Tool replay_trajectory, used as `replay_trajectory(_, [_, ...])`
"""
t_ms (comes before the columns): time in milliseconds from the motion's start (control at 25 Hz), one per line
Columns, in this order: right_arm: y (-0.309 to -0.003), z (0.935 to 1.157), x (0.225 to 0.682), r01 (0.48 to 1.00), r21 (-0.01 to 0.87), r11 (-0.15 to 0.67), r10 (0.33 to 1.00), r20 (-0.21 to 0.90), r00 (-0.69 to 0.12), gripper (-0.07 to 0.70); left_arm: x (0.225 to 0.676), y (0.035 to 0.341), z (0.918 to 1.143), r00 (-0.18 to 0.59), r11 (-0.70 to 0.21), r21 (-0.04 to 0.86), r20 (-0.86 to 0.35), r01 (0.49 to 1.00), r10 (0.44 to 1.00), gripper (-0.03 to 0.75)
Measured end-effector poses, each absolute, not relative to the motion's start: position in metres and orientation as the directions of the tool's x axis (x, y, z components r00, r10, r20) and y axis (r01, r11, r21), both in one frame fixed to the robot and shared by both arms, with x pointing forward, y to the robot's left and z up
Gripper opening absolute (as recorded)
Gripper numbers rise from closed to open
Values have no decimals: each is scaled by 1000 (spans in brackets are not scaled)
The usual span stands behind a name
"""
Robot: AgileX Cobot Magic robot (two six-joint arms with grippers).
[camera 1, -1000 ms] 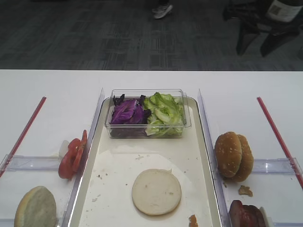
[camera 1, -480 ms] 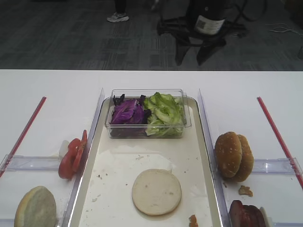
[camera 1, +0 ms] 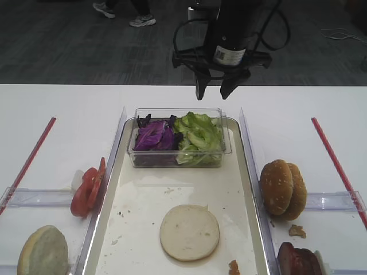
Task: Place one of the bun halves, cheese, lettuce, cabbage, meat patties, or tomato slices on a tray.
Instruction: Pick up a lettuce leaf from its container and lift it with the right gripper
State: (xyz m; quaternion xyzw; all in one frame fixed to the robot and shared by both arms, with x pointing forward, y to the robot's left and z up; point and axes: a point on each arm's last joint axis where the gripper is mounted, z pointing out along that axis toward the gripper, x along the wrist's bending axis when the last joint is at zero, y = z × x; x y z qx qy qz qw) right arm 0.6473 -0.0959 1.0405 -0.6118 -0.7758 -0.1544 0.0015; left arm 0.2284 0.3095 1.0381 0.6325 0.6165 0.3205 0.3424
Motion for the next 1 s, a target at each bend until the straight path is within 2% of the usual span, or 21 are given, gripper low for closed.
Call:
replay_trajectory(760, [-88,984,659,954,131,269,938,188,-290,393,228,309,1038,35,-5,828,-17,560,999,296])
replay_trajectory(1000, [-86,981,663,945,164,284,931,187,-313,393,228,309,1038,35,-5,828,-17,560,999,296])
